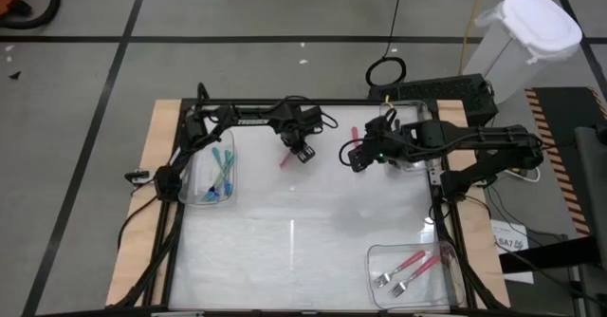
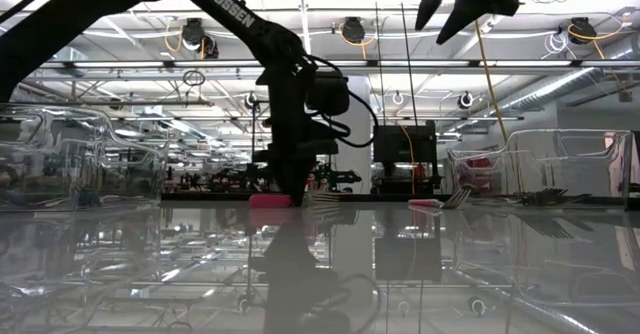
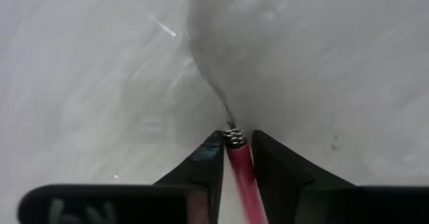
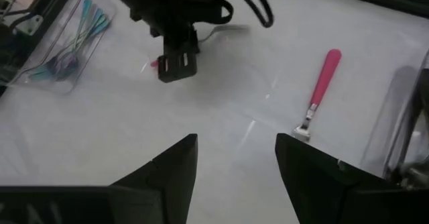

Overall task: Sort silverware by color (type)
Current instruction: Put the pink fork into the bottom right transparent bin

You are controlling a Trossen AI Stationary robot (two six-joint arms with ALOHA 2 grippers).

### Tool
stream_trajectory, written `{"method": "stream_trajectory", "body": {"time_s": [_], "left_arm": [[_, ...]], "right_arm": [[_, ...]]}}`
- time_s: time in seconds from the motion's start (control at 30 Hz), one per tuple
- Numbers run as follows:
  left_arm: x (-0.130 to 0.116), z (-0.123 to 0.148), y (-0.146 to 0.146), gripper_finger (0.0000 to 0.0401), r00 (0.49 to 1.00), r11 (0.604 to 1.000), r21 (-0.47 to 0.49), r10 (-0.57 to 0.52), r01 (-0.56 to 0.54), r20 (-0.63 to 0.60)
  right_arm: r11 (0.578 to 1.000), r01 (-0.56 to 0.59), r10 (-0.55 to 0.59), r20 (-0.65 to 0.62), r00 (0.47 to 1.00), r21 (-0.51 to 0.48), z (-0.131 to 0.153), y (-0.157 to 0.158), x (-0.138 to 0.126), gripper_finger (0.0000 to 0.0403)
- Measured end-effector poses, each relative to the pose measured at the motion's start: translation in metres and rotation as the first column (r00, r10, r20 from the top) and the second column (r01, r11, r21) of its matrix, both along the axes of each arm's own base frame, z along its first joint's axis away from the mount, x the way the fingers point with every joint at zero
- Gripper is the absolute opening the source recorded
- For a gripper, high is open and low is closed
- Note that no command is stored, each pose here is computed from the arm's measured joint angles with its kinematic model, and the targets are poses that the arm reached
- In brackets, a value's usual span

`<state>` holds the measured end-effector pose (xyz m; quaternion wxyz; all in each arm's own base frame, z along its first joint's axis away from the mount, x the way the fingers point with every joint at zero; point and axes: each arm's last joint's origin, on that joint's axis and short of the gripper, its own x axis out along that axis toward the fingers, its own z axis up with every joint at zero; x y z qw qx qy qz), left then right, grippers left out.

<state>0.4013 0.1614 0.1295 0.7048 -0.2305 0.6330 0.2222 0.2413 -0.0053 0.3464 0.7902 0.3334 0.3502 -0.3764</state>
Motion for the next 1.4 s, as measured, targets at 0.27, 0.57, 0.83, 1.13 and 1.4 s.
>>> {"method": "stream_trajectory", "body": {"time_s": [0.27,0.57,0.83,1.13,1.4], "left_arm": [[0.007,0.017,-0.001,0.0029,0.998,0.998,-0.002,-0.058,0.058,0.009],[0.03,0.101,0.004,0.0029,0.988,0.997,0.06,-0.046,0.038,0.146],[0.038,0.186,0.005,0.0029,0.911,0.985,0.113,0.074,-0.131,0.407],[0.033,0.237,-0.029,0.0029,0.796,0.973,0.088,0.12,-0.212,0.593],[0.048,0.268,-0.073,0.0029,0.621,0.973,0.065,0.088,-0.221,0.779]], "right_arm": [[1.0,-0.028,0.028,-0.018,0.999,-0.011,-0.001,0.006,-0.001,0.0199],[0.994,-0.11,0.11,0.029,0.993,-0.028,0.017,0.007,-0.025,0.0199],[0.991,-0.123,0.13,0.22,0.967,-0.048,0.048,0.011,-0.069,0.0199],[0.972,-0.119,0.169,0.255,0.952,-0.201,0.06,0.012,-0.094,0.0199],[0.965,-0.156,0.21,0.264,0.941,-0.21,0.061,0.018,-0.093,0.0199]]}}
